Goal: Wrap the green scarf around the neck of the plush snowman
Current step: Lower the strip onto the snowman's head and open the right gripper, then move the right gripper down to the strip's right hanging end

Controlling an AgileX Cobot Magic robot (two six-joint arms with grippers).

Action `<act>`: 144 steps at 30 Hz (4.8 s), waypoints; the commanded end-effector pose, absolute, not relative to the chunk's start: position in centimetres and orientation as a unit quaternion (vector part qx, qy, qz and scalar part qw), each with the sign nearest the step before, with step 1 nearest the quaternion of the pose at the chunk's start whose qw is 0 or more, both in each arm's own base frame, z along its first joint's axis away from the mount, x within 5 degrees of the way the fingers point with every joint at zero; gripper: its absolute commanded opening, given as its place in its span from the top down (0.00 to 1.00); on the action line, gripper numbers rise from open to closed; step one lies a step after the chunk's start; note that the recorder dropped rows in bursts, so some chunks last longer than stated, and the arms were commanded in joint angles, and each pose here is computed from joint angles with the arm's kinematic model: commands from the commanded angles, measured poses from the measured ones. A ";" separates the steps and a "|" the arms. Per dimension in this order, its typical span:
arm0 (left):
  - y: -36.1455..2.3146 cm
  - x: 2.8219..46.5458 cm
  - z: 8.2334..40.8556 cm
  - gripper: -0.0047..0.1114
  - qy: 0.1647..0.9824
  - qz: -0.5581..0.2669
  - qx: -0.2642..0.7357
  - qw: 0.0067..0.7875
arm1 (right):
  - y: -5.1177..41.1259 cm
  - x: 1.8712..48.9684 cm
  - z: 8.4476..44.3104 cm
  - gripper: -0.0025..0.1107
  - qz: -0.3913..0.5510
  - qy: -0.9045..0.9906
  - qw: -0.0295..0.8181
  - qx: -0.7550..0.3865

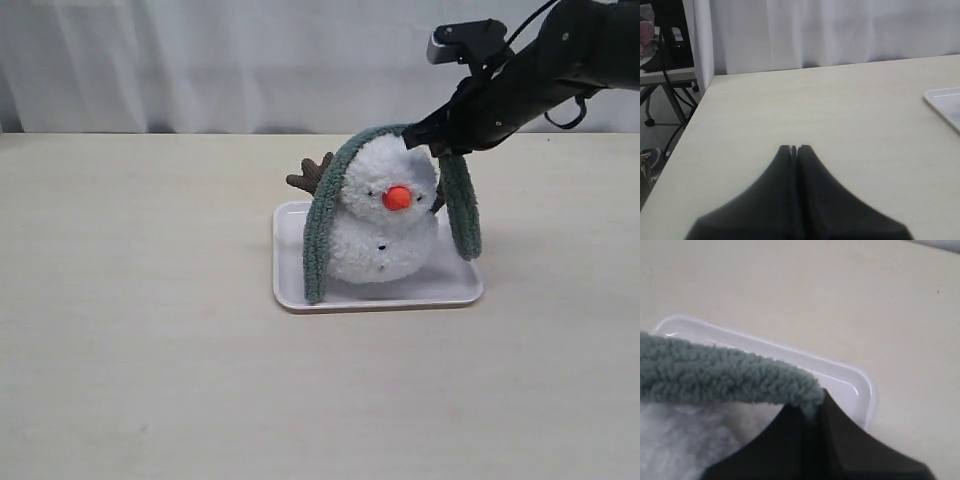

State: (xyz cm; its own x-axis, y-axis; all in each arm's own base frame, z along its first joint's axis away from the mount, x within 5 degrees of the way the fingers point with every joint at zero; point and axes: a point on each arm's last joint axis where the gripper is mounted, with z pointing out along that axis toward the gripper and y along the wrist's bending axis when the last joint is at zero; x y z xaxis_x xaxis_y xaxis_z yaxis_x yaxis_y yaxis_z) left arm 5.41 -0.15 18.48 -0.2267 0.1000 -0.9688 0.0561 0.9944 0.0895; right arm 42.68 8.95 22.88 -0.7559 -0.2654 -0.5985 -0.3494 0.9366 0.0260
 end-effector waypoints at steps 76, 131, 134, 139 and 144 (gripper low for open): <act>-0.1 5.4 18.5 0.96 0.780 0.018 0.049 0.624 | 9.0 32.2 17.1 0.55 0.168 0.941 0.182 -0.232; -0.1 5.4 18.5 0.96 0.780 0.018 0.049 0.624 | 8.6 32.2 13.1 0.43 0.145 0.933 0.243 -0.222; -0.1 5.4 18.5 0.96 0.780 0.018 0.049 0.624 | 8.5 32.4 12.5 0.45 0.142 0.937 0.240 -0.209; -0.1 5.4 18.5 0.96 0.780 0.018 0.049 0.624 | 8.7 32.3 12.6 0.68 0.154 0.939 0.235 -0.199; -0.1 5.4 18.5 0.96 0.780 0.018 0.049 0.624 | 8.8 32.1 12.6 0.94 0.166 0.938 0.230 -0.199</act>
